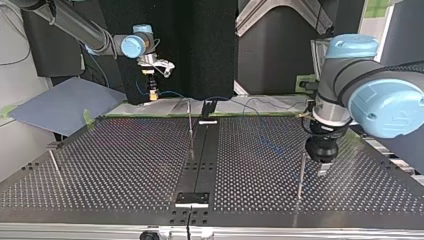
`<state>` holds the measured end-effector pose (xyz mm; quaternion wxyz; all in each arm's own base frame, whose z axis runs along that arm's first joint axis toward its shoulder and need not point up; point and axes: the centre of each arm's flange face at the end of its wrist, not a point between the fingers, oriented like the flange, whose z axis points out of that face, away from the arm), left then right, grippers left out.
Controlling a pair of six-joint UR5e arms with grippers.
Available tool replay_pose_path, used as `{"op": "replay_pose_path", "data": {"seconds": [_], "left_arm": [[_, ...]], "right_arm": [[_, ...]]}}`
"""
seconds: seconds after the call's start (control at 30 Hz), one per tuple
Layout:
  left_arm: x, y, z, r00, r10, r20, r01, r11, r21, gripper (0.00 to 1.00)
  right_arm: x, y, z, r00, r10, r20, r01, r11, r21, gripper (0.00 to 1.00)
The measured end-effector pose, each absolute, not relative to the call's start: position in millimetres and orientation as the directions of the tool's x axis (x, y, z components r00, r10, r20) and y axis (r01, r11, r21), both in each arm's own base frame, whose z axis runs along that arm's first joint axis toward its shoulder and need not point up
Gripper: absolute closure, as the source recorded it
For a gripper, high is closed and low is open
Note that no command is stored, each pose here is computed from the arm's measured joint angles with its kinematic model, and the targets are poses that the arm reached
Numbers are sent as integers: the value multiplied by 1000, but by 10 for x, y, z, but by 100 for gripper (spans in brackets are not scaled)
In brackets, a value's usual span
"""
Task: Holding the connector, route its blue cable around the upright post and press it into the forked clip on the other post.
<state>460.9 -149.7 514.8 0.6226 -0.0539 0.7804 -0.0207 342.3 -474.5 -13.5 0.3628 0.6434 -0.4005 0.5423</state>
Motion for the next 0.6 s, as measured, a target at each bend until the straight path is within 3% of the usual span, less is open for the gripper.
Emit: {"op": "replay_pose_path", "data": {"seconds": [0.6], "left_arm": [[4448, -1511, 5206, -276, -113, -955, -52, 993, -102, 0]], "right_arm": [[3422, -4743, -136, 91, -123, 988, -909, -416, 32, 100]]}}
